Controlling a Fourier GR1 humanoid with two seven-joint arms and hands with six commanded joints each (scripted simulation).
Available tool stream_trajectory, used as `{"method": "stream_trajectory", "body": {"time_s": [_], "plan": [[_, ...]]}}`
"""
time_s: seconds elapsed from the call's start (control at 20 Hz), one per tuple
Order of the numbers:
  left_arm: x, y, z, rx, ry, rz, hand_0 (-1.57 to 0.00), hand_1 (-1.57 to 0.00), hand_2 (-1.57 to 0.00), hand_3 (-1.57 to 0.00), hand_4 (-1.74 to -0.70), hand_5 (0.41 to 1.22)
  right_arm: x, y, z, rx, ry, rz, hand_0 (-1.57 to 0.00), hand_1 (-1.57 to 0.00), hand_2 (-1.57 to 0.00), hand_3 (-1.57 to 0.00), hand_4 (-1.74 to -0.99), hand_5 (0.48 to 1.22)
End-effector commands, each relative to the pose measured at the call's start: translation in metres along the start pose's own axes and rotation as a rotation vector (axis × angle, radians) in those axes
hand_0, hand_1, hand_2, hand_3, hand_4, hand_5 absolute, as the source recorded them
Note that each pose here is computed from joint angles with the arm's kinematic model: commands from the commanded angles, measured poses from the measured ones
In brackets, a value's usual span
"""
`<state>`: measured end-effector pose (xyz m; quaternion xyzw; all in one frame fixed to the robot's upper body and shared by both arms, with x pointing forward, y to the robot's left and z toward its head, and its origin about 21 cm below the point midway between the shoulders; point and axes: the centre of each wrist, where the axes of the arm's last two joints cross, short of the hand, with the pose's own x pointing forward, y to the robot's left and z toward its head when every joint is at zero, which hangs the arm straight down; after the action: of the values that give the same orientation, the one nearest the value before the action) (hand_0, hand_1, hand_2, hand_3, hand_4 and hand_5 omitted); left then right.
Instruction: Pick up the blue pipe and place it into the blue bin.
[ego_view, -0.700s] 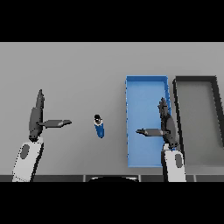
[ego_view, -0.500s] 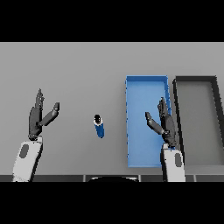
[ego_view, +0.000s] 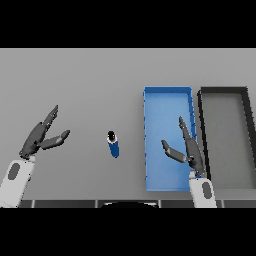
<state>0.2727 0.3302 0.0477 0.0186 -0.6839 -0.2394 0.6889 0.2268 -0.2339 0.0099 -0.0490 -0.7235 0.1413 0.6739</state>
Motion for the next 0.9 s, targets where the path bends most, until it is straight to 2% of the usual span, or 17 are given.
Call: {"method": "stream_trajectory", "body": {"time_s": [0.0, 0.2, 0.3, 0.45, 0.6, 0.85], "plan": [[0.002, -0.001, 0.002, -0.023, -0.014, 0.010, 0.00, 0.00, 0.00, 0.00, -1.08, 0.604, 0.001, 0.003, -0.001, -0.005, 0.015, 0.004, 0.00, 0.00, 0.00, 0.00, -1.186, 0.601], [0.007, -0.015, 0.009, -0.177, -0.056, 0.019, 0.00, 0.00, 0.00, 0.00, -1.10, 0.567, 0.003, 0.003, 0.000, 0.004, -0.015, 0.016, 0.00, 0.00, 0.00, 0.00, -1.193, 0.605], [0.008, -0.028, 0.013, -0.256, -0.058, 0.030, 0.00, 0.00, 0.00, 0.00, -1.11, 0.534, 0.002, 0.000, -0.002, 0.014, -0.016, 0.015, 0.00, 0.00, 0.00, 0.00, -1.201, 0.609], [0.009, -0.055, 0.015, -0.351, -0.056, 0.042, 0.00, 0.00, 0.00, 0.00, -1.16, 0.497, 0.002, 0.007, -0.004, 0.021, -0.020, 0.018, 0.00, 0.00, 0.00, 0.00, -1.208, 0.612], [0.011, -0.081, 0.011, -0.388, -0.063, 0.011, 0.00, 0.00, 0.00, 0.00, -1.18, 0.475, 0.005, 0.006, 0.000, 0.012, -0.024, 0.014, 0.00, 0.00, 0.00, 0.00, -1.217, 0.615], [0.008, -0.107, -0.001, -0.399, -0.080, 0.019, 0.00, 0.00, 0.00, 0.00, -1.19, 0.465, 0.008, 0.009, -0.001, 0.008, -0.015, -0.002, 0.00, 0.00, 0.00, 0.00, -1.230, 0.622]]}}
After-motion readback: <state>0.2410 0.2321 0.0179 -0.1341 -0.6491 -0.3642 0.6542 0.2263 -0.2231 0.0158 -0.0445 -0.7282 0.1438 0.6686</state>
